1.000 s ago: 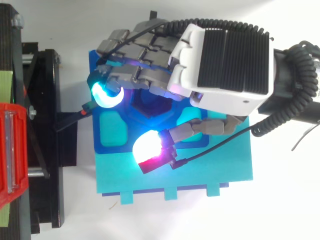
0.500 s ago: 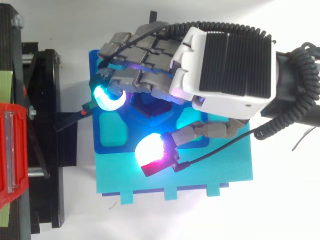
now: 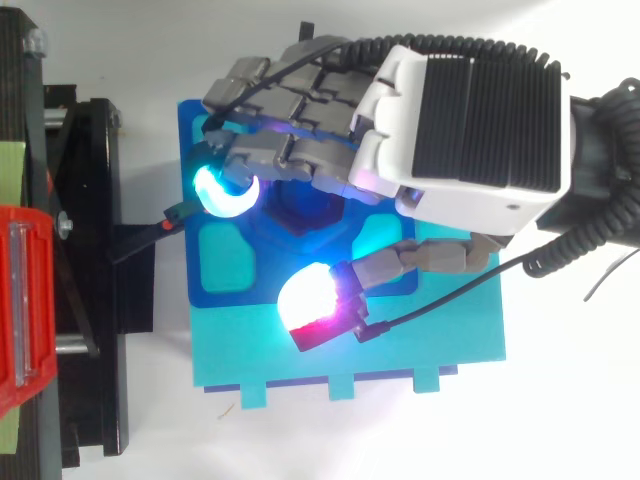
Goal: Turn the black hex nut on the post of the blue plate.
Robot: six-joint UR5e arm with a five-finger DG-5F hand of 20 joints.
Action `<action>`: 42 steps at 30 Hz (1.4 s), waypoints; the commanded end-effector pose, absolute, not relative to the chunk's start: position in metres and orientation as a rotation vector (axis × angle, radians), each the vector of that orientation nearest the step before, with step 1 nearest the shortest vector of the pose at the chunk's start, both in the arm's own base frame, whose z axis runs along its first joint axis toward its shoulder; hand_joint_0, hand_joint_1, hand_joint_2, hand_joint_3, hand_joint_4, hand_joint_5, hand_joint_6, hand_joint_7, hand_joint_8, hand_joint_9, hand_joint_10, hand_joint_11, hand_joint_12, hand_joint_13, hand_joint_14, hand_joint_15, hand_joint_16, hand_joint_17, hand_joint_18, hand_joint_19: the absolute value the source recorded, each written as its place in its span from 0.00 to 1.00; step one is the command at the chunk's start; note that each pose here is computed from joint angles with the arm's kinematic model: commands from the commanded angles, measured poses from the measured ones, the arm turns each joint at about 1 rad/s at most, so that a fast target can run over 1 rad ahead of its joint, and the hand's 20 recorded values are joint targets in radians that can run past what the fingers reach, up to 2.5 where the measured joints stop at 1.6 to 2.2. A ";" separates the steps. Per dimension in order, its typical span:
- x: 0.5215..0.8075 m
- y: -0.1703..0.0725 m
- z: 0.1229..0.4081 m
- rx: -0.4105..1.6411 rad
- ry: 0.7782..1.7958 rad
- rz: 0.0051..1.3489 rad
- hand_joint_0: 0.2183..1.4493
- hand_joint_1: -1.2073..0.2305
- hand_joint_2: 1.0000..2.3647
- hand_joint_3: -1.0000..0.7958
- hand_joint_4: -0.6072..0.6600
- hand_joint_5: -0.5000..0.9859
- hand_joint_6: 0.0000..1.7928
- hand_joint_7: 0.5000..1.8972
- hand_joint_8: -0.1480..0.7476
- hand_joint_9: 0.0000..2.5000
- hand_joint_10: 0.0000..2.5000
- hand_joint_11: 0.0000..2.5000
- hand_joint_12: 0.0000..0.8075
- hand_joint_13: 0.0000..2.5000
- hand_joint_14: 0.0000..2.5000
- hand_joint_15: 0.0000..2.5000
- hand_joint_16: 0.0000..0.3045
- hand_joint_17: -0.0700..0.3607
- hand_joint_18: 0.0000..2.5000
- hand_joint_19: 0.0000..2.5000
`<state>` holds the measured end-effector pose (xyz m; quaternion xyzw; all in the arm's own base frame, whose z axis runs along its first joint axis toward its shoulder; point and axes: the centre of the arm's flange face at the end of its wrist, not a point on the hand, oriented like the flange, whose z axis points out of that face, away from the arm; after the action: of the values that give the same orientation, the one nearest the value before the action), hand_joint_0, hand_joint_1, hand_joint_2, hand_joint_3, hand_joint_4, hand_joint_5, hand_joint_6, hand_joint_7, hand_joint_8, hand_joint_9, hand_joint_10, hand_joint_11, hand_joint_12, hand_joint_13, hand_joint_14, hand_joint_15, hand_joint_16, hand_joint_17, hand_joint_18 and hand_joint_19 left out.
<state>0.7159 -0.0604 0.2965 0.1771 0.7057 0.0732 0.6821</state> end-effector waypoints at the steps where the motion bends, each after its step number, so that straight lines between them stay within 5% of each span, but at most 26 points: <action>1: 0.715 -0.063 0.296 0.400 1.590 0.160 0.18 0.46 0.00 0.28 0.65 0.19 0.28 0.28 0.47 0.11 0.00 0.05 0.45 0.13 0.00 0.06 0.20 0.48 0.11 0.20; 42: 0.711 -0.080 0.299 0.414 1.591 0.149 0.18 0.52 0.00 0.28 0.69 0.21 0.28 0.37 0.48 0.12 0.00 0.05 0.46 0.13 0.00 0.06 0.20 0.48 0.11 0.21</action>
<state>0.7115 -0.0771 0.2988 0.1837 0.7086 0.0663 0.6780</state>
